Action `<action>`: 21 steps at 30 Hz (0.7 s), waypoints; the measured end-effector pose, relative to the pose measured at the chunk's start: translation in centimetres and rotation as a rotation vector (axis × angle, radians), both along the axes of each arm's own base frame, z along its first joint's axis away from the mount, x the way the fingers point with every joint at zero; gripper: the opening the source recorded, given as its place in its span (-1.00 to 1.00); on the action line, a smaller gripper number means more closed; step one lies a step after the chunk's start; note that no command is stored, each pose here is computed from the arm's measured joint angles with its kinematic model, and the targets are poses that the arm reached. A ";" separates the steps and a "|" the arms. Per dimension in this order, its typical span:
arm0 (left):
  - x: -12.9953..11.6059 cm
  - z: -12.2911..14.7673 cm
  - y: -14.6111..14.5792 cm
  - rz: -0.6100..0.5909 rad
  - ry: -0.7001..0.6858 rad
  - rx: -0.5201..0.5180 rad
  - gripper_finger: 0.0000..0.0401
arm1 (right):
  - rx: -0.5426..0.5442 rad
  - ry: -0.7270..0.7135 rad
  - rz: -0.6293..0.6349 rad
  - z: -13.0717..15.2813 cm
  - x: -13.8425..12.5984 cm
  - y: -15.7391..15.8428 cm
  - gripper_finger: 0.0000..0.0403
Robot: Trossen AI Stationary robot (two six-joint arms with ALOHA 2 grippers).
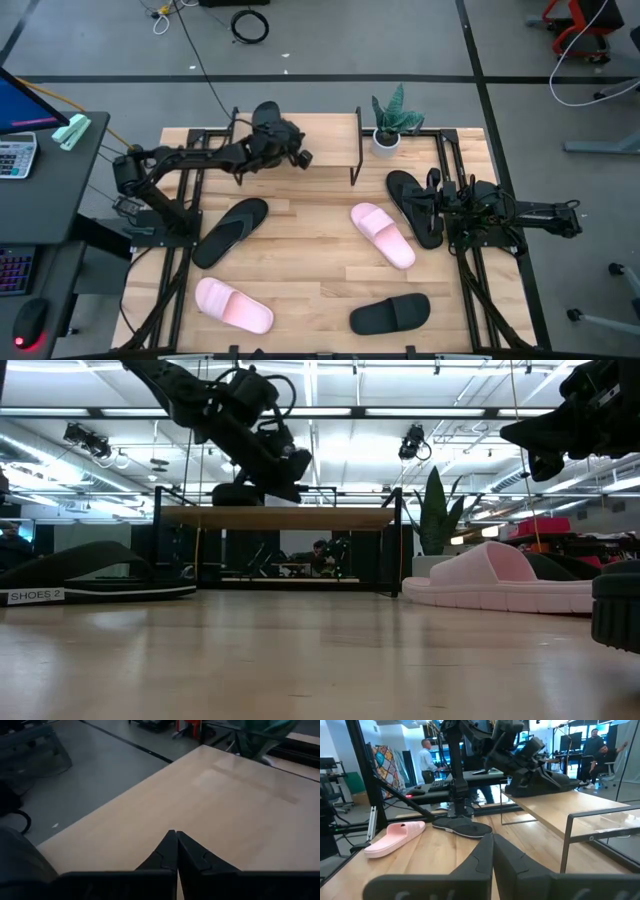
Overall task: Pick and place slides into the shelf
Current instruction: Put the right black slipper on the shelf
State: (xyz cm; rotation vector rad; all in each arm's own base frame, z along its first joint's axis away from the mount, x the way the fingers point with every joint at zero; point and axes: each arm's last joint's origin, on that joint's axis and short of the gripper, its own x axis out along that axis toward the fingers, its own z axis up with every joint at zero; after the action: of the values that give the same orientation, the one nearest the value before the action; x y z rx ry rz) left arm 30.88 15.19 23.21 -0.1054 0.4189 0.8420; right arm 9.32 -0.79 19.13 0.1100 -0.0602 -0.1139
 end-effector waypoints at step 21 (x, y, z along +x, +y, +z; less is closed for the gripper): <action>-2.5 0.2 0.6 0.176 0.209 0.037 -0.96 | 0.000 0.000 0.000 0.0 0.0 0.0 -0.93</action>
State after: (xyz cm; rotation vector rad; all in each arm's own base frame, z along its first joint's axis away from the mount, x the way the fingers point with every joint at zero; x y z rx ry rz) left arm 28.43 15.81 23.42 -0.0196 0.5960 1.0385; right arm 9.32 -0.79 19.13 0.1101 -0.0604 -0.1139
